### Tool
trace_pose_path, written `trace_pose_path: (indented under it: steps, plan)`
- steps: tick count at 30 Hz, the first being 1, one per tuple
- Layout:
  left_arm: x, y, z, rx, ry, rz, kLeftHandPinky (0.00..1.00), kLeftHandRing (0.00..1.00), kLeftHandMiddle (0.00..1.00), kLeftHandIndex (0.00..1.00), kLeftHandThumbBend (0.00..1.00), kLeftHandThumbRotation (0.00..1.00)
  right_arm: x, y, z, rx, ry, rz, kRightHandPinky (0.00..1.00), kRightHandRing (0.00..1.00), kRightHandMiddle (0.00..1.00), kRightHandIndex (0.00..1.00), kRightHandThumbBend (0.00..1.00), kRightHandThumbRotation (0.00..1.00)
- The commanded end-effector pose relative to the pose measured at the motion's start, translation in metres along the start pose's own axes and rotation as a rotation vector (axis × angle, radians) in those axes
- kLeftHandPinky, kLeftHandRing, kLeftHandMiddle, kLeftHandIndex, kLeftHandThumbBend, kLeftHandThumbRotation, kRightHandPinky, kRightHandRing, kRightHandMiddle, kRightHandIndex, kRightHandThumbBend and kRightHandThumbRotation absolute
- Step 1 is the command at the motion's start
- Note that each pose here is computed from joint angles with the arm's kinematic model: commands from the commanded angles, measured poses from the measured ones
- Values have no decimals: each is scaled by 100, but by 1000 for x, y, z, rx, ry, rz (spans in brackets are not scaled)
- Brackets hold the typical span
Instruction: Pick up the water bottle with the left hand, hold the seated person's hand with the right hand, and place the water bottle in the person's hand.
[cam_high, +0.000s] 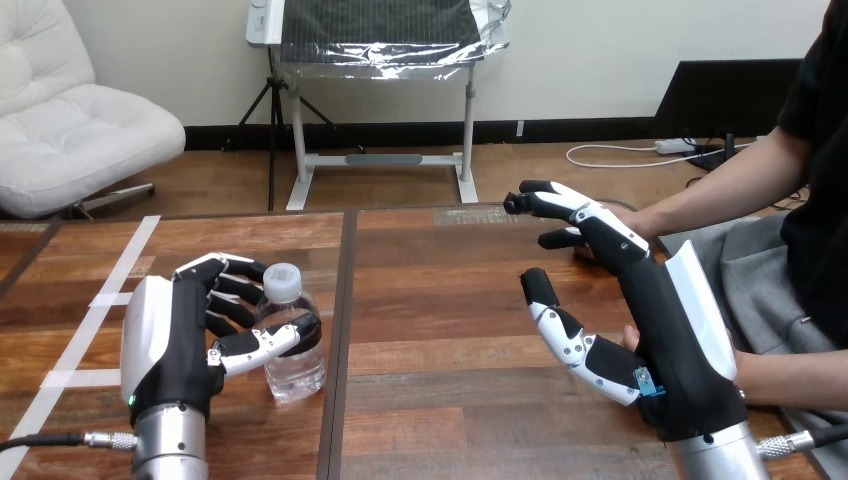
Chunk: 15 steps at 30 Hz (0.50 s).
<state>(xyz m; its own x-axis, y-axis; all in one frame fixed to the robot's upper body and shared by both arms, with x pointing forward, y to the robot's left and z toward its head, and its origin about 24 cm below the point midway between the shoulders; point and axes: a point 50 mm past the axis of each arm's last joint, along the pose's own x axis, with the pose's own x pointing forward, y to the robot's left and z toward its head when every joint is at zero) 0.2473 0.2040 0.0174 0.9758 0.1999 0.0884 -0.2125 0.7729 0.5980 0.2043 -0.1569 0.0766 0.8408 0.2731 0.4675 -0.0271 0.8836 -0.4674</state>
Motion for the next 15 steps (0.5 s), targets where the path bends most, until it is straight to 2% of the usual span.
trace_pose_path:
  steps: [1,8,15]
  plan:
    - [18,8,21,37,-107,31,51,59,63,63,76,4,16,-4,11,9,-84,-28,70,82,86,76,22,6]
    - [18,7,19,69,-106,41,58,65,68,70,81,15,16,-4,11,11,-81,-27,70,82,86,76,23,6]
    - [19,6,18,85,-100,50,61,66,71,74,85,23,16,-4,11,8,-77,-24,69,82,86,77,23,7]
